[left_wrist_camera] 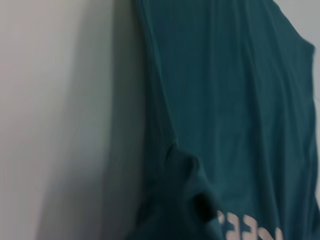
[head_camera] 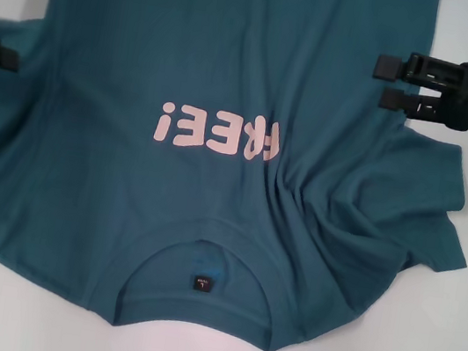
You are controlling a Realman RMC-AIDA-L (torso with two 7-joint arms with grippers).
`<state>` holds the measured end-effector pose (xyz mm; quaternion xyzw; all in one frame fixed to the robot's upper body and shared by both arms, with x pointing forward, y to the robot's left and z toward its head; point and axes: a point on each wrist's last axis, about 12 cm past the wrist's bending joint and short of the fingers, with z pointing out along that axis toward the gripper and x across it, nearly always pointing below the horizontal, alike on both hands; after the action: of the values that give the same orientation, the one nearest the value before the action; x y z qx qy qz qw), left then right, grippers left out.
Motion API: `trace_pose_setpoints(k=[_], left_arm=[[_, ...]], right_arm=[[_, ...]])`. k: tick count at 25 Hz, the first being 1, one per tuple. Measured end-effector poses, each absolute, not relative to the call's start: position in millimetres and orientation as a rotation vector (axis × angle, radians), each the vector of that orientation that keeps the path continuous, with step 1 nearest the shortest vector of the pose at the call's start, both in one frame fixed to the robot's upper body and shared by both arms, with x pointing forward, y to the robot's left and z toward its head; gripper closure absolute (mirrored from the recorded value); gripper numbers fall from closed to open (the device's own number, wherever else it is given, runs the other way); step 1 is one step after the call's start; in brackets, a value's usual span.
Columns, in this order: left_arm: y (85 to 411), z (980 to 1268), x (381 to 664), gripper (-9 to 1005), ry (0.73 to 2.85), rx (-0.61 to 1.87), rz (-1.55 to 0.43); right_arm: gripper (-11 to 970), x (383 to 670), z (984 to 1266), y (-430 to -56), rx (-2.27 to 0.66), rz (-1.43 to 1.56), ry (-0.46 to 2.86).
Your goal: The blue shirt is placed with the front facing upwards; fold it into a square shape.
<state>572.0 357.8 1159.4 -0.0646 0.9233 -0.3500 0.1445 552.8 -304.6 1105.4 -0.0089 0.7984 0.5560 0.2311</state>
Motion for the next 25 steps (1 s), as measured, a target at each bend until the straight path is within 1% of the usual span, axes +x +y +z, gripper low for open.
trace_pose_setpoints(k=[4,10,16,25], left_arm=[[335.7,1158.2,572.9,994,2.687,-0.151,-1.002],[308.9,1152.4,575.7,994,2.692,-0.128,-0.897],[302.0,1157.1,583.0,995,2.673,-0.139,-0.897],[295.8,1155.2,596.6,995,2.734,-0.16,-0.821]], right_arm=[[18,553.2,1104.9,-303.5,-0.024,1.529,2.196],[18,552.6,1104.5,-304.2,-0.017,1.529,2.197],[18,552.8,1104.3,-304.4,-0.014,1.527,2.198],[18,552.5,1103.2,-304.2,-0.007,1.531,2.199]])
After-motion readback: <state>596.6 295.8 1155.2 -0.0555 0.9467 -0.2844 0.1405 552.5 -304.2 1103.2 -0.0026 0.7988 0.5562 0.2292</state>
